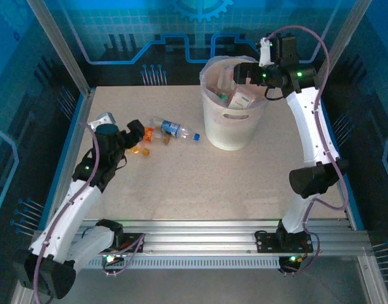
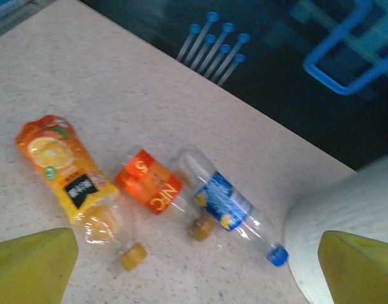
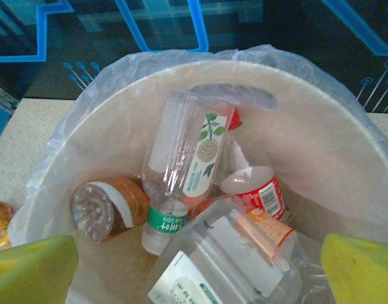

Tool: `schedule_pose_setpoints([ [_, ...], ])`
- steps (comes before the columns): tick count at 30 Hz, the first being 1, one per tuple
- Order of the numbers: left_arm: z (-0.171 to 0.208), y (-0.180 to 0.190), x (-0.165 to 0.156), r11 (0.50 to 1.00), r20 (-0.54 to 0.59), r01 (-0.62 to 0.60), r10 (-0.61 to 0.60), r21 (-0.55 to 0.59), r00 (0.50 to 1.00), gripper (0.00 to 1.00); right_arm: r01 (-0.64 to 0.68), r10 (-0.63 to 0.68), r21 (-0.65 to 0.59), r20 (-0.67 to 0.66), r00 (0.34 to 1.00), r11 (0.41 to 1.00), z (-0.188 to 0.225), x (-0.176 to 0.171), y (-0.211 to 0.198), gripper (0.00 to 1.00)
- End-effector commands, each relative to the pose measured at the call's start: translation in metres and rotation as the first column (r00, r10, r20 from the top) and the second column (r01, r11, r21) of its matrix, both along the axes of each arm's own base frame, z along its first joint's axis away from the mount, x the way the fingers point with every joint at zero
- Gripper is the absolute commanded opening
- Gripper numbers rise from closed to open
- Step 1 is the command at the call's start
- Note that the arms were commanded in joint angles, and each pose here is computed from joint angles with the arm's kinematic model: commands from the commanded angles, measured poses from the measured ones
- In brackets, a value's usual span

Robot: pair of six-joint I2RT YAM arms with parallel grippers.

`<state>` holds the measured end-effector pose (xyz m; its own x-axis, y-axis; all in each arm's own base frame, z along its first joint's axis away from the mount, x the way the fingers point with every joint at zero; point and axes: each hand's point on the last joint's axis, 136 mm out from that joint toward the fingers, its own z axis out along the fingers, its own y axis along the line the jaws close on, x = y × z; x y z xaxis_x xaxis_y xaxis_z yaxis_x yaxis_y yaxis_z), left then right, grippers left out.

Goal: Put the plastic bottles in the bin

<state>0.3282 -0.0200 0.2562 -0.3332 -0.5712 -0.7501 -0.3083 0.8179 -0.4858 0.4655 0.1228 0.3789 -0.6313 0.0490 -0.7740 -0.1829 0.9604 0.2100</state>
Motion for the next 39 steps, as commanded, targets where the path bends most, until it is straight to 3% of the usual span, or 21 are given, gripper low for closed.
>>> schedule_pose_setpoints([
  [1, -0.038, 0.019, 0.004, 0.995, -0.118, -0.089, 0.081, -0.056, 0.990, 0.99, -0.003, 0.003, -0.004, -0.001, 1.000, 1.000, 0.012, -0.027, -0.001, 1.00],
  [15, -0.137, 0.068, 0.052, 0.952, -0.369, -0.239, 0.155, -0.192, 0.916, 0.99, 0.004, -0.005, 0.050, 0.008, 1.000, 0.999, 0.013, -0.072, -0.002, 1.00],
  [27, -0.165, 0.083, 0.084, 0.945, -0.420, -0.257, 0.153, -0.205, 0.895, 0.99, -0.039, 0.038, 0.041, 0.003, 0.999, 0.998, 0.008, -0.077, 0.011, 1.00],
  [39, -0.198, 0.083, 0.095, 0.931, -0.495, -0.287, 0.144, -0.226, 0.857, 0.94, -0.049, 0.049, 0.039, 0.008, 0.999, 0.998, 0.008, -0.079, 0.017, 1.00],
])
